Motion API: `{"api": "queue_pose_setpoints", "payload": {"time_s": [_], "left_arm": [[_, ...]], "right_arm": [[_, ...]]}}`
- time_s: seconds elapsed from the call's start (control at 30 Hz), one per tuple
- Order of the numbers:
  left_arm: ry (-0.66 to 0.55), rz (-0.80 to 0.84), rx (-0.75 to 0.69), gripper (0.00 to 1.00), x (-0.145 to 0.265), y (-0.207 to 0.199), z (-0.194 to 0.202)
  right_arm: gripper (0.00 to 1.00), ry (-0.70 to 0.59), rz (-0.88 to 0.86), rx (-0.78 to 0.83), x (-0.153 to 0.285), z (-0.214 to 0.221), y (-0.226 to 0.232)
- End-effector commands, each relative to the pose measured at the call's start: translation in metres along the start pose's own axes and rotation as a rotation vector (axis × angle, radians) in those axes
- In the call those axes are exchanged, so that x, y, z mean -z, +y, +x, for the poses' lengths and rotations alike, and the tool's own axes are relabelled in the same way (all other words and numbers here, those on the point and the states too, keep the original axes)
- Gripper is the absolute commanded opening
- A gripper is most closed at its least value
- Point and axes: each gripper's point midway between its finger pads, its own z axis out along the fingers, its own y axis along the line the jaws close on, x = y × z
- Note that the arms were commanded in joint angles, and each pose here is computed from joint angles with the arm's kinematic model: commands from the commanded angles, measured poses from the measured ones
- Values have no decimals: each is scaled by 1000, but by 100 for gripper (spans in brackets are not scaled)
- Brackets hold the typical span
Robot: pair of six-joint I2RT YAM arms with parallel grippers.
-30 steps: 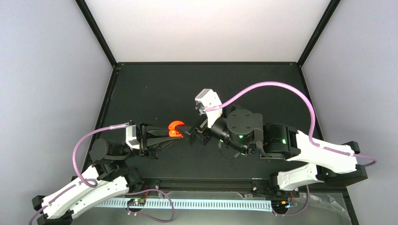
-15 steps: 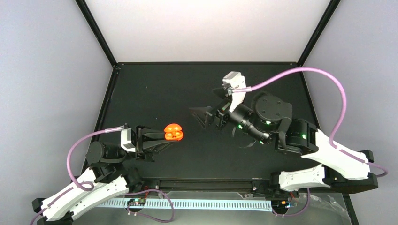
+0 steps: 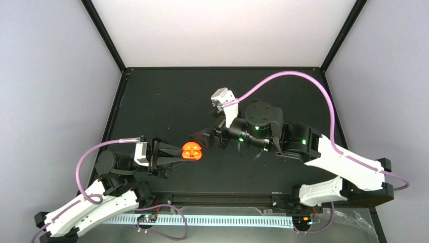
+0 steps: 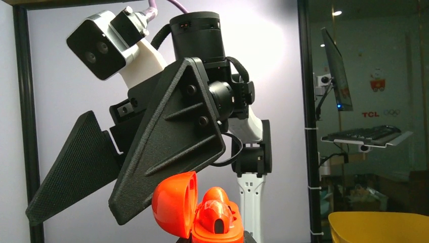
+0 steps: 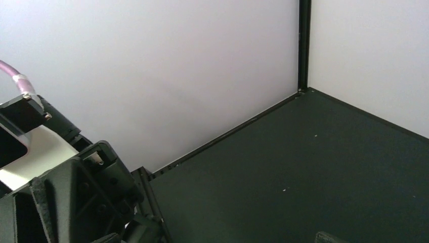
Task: Insert the wireless bluetooth earbuds into the charging case
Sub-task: Close the charging case, then reset both arms
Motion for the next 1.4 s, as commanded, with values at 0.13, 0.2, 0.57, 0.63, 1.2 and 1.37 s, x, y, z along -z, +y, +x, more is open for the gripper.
{"api": "queue_pose_setpoints", "payload": {"time_s": [0.13,0.2,0.57,0.63,1.2,1.37], "left_arm": [[-32,19,-16,2,-1,-6,-16],[-32,9,-17,2,-1,-4,-15],[59,-193,37,2,1,36,20],[129,-331,95,2,7,64,55],[721,-945,697,2,91,211,323],[812,-996,832,2,106,222,370]], "right_arm": [[100,3,-169,28,11,-5,28],[100,-4,-185,30,13,-6,30],[100,-24,168,-50,9,6,-45],[100,0,278,-142,6,28,-89],[100,91,617,-371,51,206,-216],[100,77,613,-357,64,197,-212]]}}
